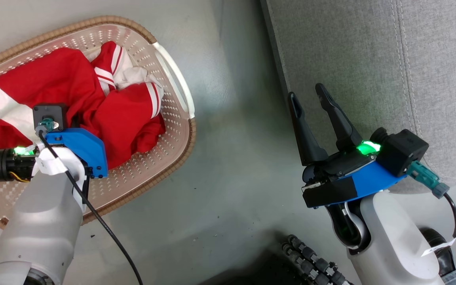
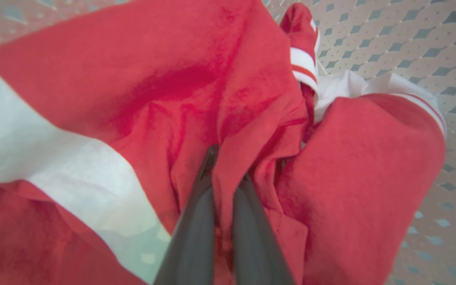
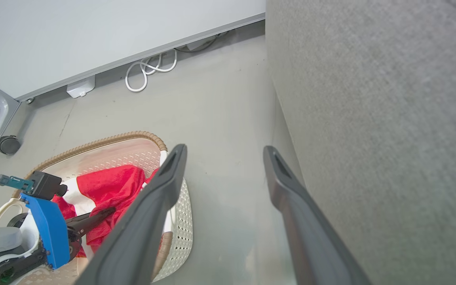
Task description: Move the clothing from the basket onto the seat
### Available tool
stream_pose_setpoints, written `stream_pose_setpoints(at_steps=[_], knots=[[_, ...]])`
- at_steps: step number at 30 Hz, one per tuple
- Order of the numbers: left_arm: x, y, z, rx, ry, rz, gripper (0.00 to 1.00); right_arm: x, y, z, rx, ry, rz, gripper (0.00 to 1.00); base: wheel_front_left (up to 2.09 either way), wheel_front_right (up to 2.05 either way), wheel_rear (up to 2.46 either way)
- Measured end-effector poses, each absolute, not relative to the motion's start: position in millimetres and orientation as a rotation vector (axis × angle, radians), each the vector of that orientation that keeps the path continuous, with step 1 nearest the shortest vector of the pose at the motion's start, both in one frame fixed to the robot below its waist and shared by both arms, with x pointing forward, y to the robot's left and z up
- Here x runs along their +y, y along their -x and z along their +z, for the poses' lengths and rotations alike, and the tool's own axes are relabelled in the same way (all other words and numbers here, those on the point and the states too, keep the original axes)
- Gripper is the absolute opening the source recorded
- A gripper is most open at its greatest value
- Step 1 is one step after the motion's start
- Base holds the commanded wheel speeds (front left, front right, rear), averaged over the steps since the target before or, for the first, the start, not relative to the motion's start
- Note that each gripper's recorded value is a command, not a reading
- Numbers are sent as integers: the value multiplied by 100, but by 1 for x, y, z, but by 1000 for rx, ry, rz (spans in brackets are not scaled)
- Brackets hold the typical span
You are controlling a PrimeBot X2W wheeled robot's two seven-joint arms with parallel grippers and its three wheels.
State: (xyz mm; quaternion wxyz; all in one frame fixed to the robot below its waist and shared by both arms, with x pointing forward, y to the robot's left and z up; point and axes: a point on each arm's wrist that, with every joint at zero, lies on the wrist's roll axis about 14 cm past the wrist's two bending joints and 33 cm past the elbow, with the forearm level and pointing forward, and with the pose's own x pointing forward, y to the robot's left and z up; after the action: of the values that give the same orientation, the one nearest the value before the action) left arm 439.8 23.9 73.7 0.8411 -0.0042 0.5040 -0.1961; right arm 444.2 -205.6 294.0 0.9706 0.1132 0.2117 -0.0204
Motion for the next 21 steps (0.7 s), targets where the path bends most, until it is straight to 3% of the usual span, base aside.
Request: stream_pose_setpoints(at_steps=[13,21], knots=[[25,-448,88,1031,30,-413,0,-202,-451,301,403,-225,-24,100,0,0,0],[4,-461,146,893,83,-491,0,-196,-455,329,347,-201,5,100,0,0,0]])
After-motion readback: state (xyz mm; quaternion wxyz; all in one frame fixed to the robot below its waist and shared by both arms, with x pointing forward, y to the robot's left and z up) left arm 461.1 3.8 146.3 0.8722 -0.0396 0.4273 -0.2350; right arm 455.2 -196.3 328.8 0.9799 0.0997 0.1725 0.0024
